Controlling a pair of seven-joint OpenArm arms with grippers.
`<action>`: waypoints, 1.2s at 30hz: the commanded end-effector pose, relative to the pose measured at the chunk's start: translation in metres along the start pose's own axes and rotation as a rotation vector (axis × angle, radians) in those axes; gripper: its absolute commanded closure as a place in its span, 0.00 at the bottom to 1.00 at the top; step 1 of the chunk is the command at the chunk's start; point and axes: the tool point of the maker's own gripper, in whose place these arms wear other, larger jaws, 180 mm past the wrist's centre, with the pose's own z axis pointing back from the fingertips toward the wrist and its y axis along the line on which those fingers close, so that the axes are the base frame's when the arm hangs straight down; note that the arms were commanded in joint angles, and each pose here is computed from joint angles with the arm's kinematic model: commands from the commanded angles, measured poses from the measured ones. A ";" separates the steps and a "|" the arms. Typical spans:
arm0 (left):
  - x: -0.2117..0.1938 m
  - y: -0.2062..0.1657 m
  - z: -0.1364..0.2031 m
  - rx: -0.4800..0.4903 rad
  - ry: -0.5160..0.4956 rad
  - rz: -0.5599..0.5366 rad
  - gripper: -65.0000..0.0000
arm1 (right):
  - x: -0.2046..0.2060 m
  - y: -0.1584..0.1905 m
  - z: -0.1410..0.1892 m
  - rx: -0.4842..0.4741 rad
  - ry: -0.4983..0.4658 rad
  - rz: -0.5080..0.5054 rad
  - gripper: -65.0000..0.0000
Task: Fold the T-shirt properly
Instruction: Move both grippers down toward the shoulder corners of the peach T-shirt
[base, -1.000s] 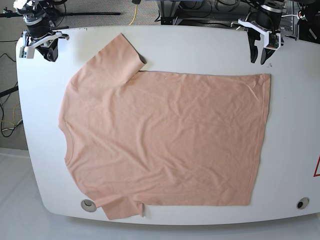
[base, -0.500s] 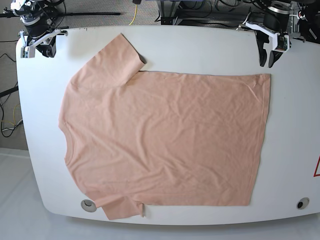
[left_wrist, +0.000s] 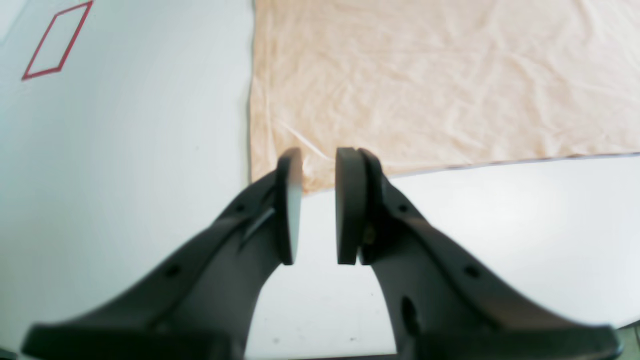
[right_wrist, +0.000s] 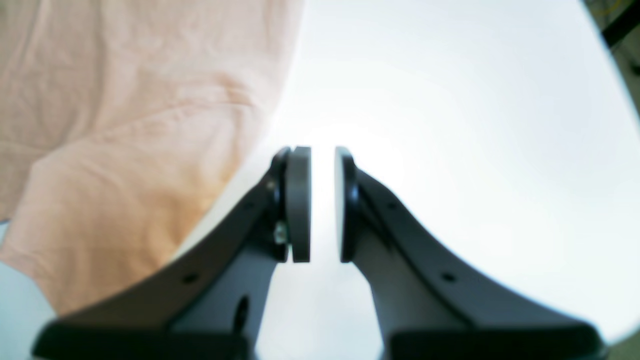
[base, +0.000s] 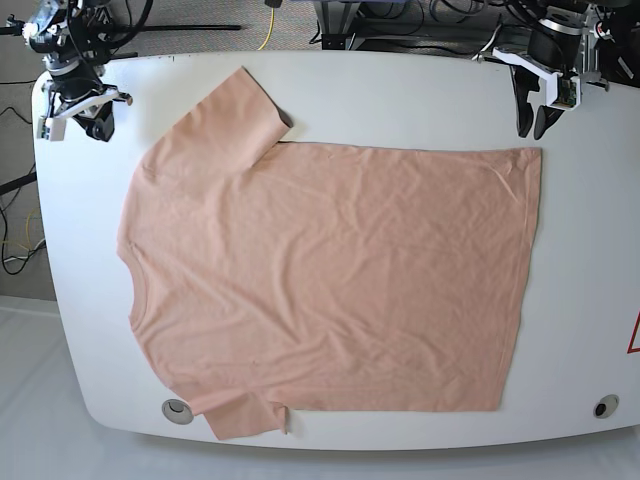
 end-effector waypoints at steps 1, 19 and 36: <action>0.007 -0.001 0.002 -0.001 -0.026 -0.014 0.84 | 0.010 0.002 0.000 0.025 -0.038 0.010 0.88; -0.003 -0.005 -0.006 -0.007 0.034 -0.012 0.78 | -0.024 -0.004 -0.009 0.034 0.075 -0.006 0.76; -0.007 0.004 -0.013 0.014 0.059 0.006 0.70 | -0.020 0.012 -0.016 0.063 0.072 0.021 0.75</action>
